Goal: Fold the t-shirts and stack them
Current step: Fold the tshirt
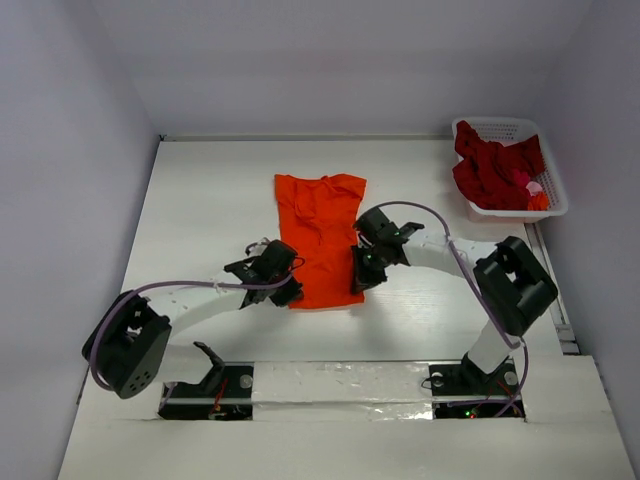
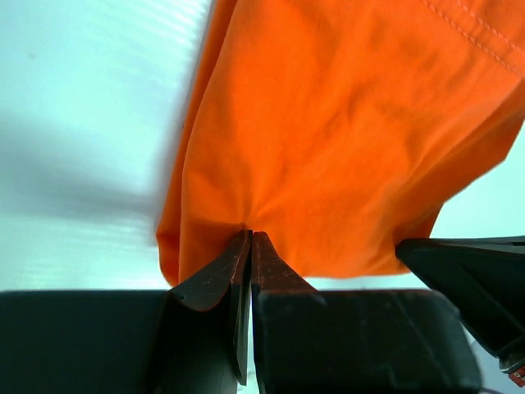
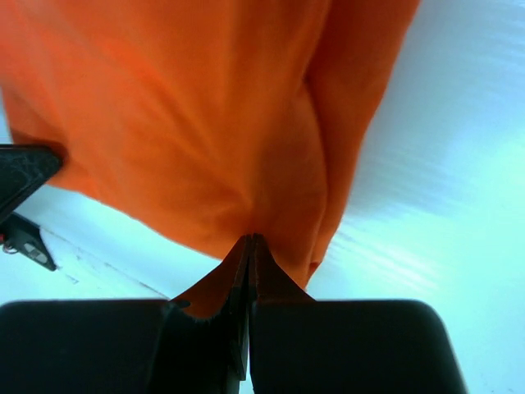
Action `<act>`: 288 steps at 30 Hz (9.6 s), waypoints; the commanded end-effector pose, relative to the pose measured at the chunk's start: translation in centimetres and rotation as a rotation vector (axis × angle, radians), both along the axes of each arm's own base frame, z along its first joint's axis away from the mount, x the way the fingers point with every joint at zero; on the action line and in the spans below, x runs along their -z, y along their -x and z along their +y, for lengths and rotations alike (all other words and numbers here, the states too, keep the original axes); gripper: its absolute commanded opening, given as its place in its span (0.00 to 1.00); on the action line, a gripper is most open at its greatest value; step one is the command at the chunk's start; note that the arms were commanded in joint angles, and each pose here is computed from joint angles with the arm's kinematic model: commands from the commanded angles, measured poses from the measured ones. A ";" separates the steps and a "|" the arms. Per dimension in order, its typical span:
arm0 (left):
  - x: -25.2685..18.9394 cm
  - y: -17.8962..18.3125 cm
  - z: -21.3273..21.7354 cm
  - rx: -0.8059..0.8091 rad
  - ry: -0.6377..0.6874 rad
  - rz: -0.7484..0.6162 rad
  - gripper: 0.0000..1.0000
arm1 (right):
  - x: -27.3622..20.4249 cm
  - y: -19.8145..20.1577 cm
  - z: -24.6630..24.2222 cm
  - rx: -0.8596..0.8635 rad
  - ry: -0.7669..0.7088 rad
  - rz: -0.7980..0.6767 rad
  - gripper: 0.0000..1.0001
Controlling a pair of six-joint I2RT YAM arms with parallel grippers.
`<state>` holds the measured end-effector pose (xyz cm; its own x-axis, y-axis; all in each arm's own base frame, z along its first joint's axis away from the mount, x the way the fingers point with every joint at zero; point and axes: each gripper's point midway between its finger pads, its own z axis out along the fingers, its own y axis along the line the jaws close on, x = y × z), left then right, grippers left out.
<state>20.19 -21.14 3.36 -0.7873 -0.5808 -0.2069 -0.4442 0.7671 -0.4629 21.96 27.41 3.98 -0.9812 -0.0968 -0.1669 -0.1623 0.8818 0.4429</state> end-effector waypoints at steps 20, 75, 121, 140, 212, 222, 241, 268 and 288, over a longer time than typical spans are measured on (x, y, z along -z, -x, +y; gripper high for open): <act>-19.1 -19.9 13.8 -0.193 -0.137 -0.483 0.67 | -21.2 -19.9 -2.8 0.232 -0.122 -0.390 0.61; -3.0 -36.3 8.7 0.004 0.219 -0.347 0.60 | -6.7 -35.1 -6.7 0.462 -0.257 -0.212 0.65; -1.1 -35.4 6.0 0.059 0.337 -0.294 0.53 | -3.3 -33.8 -4.2 0.489 -0.304 -0.074 0.61; 0.0 -34.1 5.7 0.067 0.358 -0.276 0.54 | -3.5 -33.8 -3.3 0.472 -0.330 -0.082 0.60; -5.9 -38.4 5.4 0.070 0.412 -0.349 0.01 | -7.3 -35.9 -0.5 0.404 -0.457 -0.147 0.00; -7.7 -37.0 5.6 0.087 0.393 -0.364 0.01 | -8.9 -35.0 -0.6 0.383 -0.465 -0.166 0.00; -9.5 -33.1 5.8 0.106 0.384 -0.378 0.01 | -11.3 -31.3 -0.4 0.319 -0.454 -0.181 0.00; -12.8 -24.5 6.1 0.155 0.337 -0.382 0.01 | -12.9 -23.0 -1.1 0.278 -0.422 -0.184 0.00; -15.6 -17.0 5.9 0.170 0.299 -0.431 0.02 | -13.8 -14.3 -1.7 0.236 -0.407 -0.199 0.00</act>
<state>38.26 -15.20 16.74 -0.7751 -0.5449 -0.3198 -0.1068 0.6119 -0.7837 36.36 25.26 15.67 -0.9373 0.2385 -0.2540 -0.0228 0.6855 0.7277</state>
